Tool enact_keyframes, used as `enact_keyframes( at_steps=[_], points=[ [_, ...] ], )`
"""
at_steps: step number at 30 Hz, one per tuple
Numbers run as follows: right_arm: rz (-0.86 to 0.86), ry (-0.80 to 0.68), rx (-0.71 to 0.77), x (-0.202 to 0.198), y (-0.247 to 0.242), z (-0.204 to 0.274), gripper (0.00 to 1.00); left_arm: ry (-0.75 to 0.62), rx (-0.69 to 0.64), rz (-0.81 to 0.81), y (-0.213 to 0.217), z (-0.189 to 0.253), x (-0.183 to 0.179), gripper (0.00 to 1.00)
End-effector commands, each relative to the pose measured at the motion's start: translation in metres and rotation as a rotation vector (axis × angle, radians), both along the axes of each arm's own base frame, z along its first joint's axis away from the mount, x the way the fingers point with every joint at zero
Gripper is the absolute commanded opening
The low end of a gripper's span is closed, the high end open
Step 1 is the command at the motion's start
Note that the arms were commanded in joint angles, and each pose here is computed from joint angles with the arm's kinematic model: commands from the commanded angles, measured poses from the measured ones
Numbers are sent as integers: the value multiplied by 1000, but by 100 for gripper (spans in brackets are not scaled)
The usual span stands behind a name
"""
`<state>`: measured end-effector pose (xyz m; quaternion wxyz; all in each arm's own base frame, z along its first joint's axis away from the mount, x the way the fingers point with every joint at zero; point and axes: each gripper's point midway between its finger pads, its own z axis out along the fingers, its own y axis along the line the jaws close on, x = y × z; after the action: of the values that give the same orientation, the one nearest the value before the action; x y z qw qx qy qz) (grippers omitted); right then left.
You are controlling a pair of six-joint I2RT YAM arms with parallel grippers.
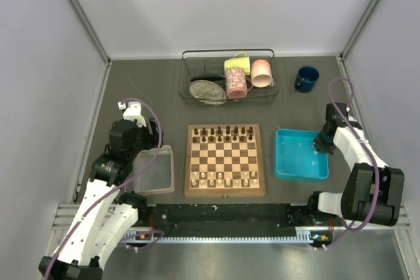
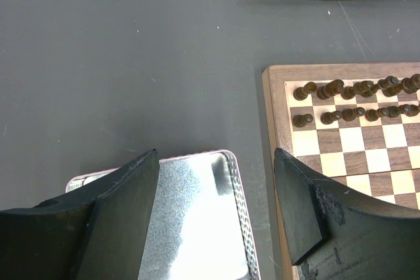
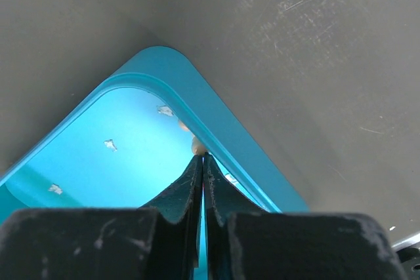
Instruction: Set up the chess pieces on the board
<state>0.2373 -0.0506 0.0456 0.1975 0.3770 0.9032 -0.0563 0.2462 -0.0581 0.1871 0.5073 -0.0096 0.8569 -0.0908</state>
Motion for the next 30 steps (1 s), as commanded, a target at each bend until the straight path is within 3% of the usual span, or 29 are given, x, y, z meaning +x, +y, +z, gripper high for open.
enact_keyframes(
  at_steps=[1,4,9,14,20,30],
  points=[
    [13,-60,-3,7,-2,15,0,-53,-8,-18,-4,10,5,75],
    [11,-60,-15,7,-4,18,1,-54,-8,-16,-3,10,5,75],
    [-1,-39,-41,4,-9,17,18,-56,-9,-19,-4,11,5,75],
    [-24,-40,-47,5,-12,16,25,-59,-8,-18,-4,11,4,75],
    [-36,-48,-63,10,-15,18,30,-60,-9,-21,-4,12,4,75],
    [-25,6,-113,11,-16,5,31,-62,-7,-27,-5,12,4,75]
  ],
)
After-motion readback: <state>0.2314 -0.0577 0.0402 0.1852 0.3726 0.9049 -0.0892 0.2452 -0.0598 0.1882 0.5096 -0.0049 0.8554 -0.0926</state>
